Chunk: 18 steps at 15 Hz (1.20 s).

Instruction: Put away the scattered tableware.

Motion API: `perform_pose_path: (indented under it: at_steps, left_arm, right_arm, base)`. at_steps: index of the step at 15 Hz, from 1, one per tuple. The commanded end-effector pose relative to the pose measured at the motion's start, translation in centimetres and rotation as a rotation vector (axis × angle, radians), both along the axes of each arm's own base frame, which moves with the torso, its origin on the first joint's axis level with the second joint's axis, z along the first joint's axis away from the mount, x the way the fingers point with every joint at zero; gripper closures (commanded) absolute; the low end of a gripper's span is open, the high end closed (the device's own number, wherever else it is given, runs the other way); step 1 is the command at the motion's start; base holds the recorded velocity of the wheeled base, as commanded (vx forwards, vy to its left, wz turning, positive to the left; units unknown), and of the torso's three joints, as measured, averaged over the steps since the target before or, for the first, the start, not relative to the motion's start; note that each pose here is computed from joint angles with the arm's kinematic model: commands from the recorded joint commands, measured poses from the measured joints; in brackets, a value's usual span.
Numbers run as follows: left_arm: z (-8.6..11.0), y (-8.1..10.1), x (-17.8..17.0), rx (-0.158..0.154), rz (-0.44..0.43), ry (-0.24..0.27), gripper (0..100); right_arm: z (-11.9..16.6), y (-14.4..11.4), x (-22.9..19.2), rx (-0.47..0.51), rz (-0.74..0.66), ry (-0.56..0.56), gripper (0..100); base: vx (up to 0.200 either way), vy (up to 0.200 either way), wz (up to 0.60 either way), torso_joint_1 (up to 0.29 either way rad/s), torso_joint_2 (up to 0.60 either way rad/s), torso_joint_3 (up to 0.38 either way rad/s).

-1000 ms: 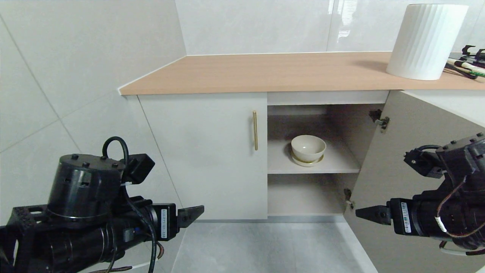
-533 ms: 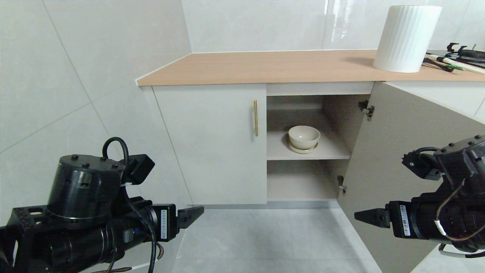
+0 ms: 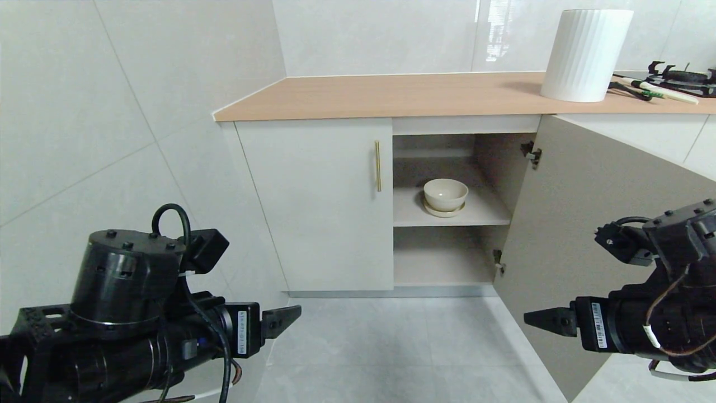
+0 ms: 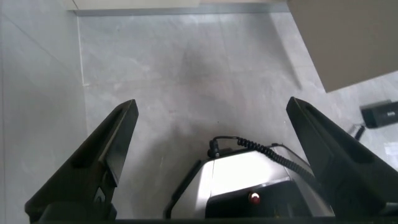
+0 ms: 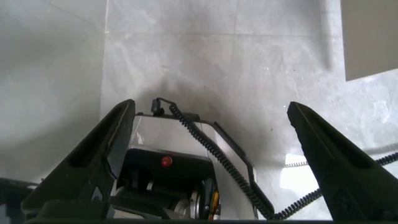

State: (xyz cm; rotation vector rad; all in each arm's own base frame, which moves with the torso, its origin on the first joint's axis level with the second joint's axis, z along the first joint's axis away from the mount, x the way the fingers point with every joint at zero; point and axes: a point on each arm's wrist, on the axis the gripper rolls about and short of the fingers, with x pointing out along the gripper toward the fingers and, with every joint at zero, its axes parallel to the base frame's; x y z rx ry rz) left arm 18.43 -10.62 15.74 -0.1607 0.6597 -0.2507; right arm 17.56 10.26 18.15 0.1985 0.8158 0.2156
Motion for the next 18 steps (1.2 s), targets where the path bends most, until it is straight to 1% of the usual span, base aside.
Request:
perform_pose_path:
  at_steps: [1, 4, 10, 13, 15, 18]
  left_arm:
    - [-0.1, 0.0, 0.0, 0.001, 0.001, 0.002, 0]
    - [-0.1, 0.0, 0.0, 0.005, 0.002, 0.004, 0]
    - [-0.1, 0.0, 0.0, 0.006, 0.003, 0.003, 0]
    - [-0.1, 0.0, 0.0, 0.006, 0.003, 0.003, 0]
    - [-0.1, 0.1, 0.0, 0.006, 0.005, 0.003, 0]
    - [-0.2, 0.1, -0.1, 0.007, 0.002, 0.007, 0]
  right_arm:
    - [0.0, 0.0, 0.0, -0.001, 0.000, 0.001, 0]
    - [0.6, -0.4, -0.7, 0.010, 0.000, -0.021, 0]
    - [0.4, -1.2, -0.8, -0.001, -0.028, -0.025, 0]
    - [0.4, -1.7, -0.6, -0.042, -0.047, -0.026, 0]
    - [0.7, -2.3, -0.5, -0.053, -0.078, -0.009, 0]
    - [0.9, -4.8, 0.5, -0.110, -0.167, -0.005, 0]
  base:
    - [0.000, 0.000, 0.00, 0.000, 0.00, 0.000]
    - [0.000, 0.000, 0.00, 0.000, 0.00, 0.000]
    - [0.000, -0.200, 0.00, 0.004, 0.00, 0.002]
    - [0.000, -0.200, 0.00, 0.001, 0.00, 0.002]
    - [0.000, -0.200, 0.00, 0.005, 0.00, 0.005]
    - [0.000, -0.200, 0.00, 0.004, 0.00, 0.001]
